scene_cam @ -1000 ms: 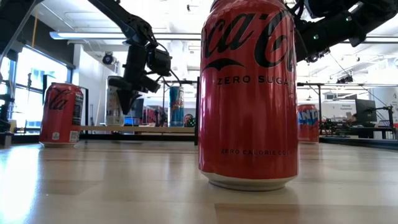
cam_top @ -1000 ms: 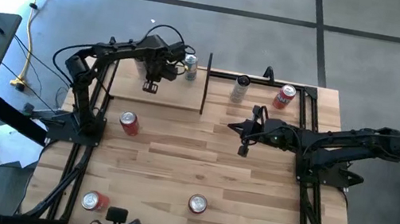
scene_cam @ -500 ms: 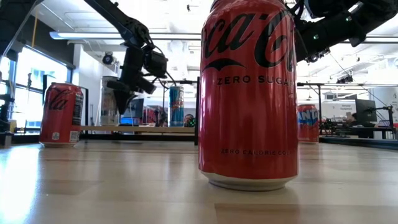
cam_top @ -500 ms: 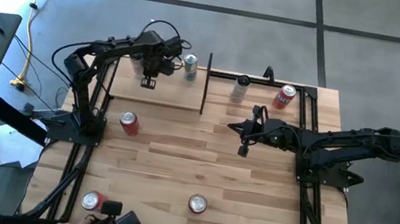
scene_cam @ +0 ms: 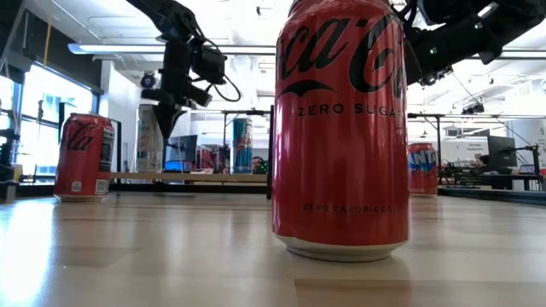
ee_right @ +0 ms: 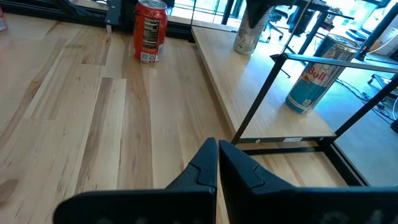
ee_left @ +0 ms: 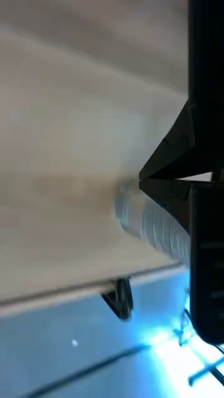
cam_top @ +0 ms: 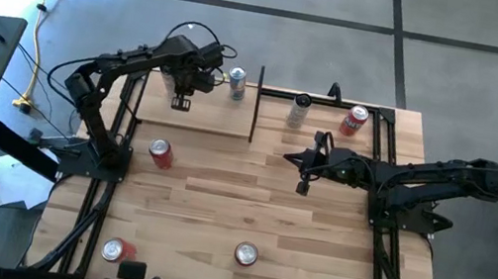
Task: Place canned beverage on shelf
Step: Put the bottom white and yellow soda can on the shelf
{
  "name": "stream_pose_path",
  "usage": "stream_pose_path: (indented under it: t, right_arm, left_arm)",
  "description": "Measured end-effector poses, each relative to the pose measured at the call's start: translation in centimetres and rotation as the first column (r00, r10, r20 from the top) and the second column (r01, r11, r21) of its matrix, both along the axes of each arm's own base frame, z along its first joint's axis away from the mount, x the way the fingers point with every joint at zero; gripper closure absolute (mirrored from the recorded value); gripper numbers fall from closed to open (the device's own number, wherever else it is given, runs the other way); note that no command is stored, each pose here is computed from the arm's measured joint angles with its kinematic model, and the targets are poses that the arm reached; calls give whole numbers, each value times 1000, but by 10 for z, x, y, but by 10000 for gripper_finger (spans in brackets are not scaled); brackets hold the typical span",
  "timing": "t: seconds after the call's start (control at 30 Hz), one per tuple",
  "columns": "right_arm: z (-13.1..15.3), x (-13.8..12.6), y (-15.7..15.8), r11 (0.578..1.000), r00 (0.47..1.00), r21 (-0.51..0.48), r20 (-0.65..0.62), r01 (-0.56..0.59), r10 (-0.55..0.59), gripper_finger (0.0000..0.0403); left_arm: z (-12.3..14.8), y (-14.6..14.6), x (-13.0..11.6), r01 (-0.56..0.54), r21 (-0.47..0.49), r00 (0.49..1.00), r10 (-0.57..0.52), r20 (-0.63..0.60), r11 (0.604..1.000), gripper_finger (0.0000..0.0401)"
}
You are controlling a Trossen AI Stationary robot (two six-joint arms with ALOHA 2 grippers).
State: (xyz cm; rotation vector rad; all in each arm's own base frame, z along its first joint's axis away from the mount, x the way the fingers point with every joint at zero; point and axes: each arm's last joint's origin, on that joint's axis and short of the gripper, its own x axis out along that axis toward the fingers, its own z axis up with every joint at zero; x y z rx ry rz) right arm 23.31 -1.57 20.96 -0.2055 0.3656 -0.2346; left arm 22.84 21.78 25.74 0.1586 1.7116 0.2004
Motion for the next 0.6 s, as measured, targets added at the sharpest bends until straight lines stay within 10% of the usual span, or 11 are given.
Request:
stream_pose_path:
  t: [0.6]
  right_arm:
    - [0,0,0,1000,1000,1,0,0,0,403]
  left_arm:
    - [-34,-6,-7,98,36,992,-95,-86,995,401]
